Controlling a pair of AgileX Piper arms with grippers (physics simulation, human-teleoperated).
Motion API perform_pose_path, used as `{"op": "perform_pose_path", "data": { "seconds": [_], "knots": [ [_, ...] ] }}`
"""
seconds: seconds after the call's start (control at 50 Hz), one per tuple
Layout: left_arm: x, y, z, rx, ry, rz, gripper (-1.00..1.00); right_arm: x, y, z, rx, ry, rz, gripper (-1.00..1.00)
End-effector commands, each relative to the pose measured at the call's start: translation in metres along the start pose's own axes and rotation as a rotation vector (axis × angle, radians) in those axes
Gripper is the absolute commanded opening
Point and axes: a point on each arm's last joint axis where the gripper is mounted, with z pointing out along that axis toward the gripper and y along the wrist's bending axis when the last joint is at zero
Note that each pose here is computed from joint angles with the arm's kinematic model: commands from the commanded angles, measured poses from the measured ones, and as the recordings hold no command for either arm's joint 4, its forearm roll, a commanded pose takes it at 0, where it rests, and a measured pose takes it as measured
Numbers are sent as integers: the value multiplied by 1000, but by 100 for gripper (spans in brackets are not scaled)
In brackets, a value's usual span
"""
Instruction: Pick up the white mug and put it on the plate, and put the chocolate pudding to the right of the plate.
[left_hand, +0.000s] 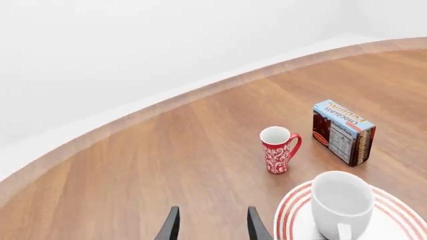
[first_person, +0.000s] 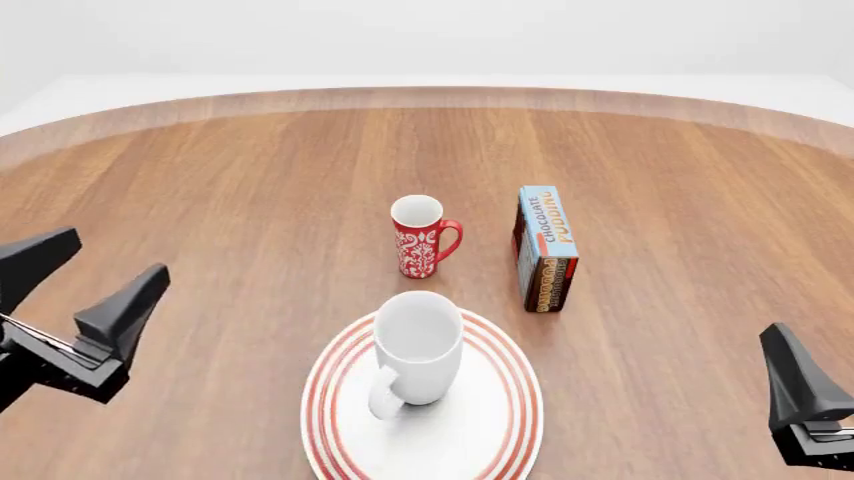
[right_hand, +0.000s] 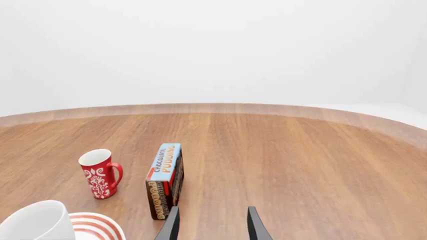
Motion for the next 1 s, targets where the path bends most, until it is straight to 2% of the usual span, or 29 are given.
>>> {"op": "perform_pose_path", "data": {
  "seconds": [0.02, 0.22, 0.28, 0.3, 0.36, 0.44, 0.48, 0.66, 1.0],
  "knots": [
    [12, 10, -13, -140, -9, 2, 100, 0, 0, 0, -1, 0, 0, 100],
    [36, 14, -26, -292, -23, -43, 100, 0, 0, 0, -1, 0, -1, 100],
    [48, 17, -28, -362, -4, -27, 100, 0, 0, 0, -2, 0, 0, 100],
    [51, 16, -30, -380, -26, -51, 100, 0, 0, 0, -2, 0, -1, 100],
    [63, 18, -28, -415, -16, -63, 100, 0, 0, 0, -1, 0, 0, 100],
    [66, 18, -35, -459, -21, -70, 100, 0, 0, 0, -1, 0, -2, 100],
    [70, 15, -43, -505, -23, -85, 100, 0, 0, 0, -1, 0, -2, 100],
    [73, 14, -48, -533, -50, -106, 100, 0, 0, 0, 0, -2, -6, 100],
    [72, 13, -47, -508, -59, -104, 100, -2, 0, 0, 8, -5, -36, 100]
  ]
}}
